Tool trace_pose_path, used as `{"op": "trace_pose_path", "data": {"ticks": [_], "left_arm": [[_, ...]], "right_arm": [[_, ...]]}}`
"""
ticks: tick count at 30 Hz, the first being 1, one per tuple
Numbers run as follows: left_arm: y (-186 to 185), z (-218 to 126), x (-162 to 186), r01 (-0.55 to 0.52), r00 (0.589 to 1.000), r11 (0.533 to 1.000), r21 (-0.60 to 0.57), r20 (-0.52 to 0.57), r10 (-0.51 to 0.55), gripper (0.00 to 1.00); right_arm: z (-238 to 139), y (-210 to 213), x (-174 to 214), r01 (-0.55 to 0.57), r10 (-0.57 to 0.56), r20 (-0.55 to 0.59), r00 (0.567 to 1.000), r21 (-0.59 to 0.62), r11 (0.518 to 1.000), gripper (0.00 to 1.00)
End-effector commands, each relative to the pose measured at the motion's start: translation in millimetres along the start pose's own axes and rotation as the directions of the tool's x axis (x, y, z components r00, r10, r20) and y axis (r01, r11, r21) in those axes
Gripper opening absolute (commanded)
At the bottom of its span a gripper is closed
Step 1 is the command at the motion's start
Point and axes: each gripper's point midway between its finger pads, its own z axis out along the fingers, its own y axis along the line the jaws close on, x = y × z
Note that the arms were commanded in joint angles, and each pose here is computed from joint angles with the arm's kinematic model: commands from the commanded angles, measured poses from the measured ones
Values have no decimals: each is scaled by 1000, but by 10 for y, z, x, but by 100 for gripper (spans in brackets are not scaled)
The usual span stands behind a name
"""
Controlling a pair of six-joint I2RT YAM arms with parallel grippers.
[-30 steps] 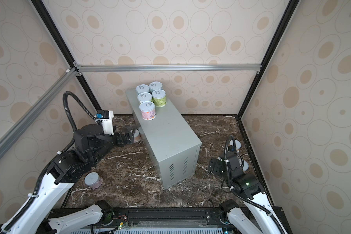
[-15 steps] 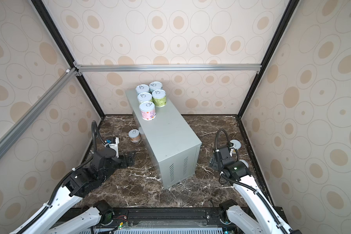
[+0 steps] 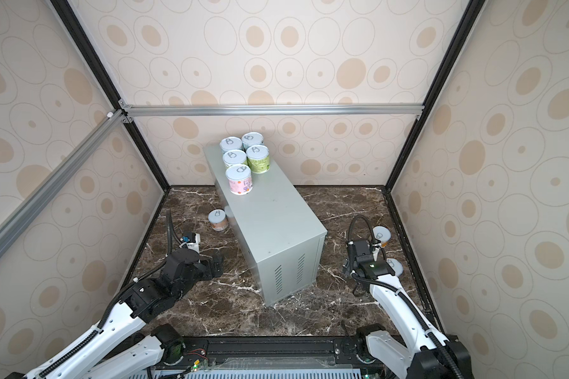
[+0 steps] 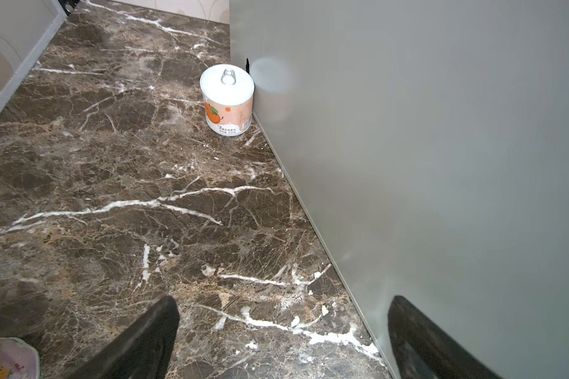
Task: Place and organize the canned foods onto the counter
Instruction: 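Lower the right gripper onto the yellow can and close around it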
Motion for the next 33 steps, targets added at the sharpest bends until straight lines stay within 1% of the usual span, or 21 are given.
{"op": "trace_pose_path", "data": {"ticks": [1,9,14,26,33], "left_arm": [[-23,25,-36,42,999,999,14,22,-42,99],[-23,44,-40,35,999,999,10,25,-35,99],[-26,62,-5,30,1000,1000,9,10,-30,99],[-40,87,19,22,1000,1000,11,-1,-22,99],[-24,72,15,28,1000,1000,9,6,-28,99]], "right_arm": [[143,47,-38,-36,36,-3,999,-16,999,99],[424,132,-123,-80,80,-16,997,-32,996,98],[560,185,-131,-83,81,-41,996,-28,996,99],[773,239,-78,-107,104,-95,990,-17,994,100],[848,225,-120,-135,135,-102,986,13,991,97]]}}
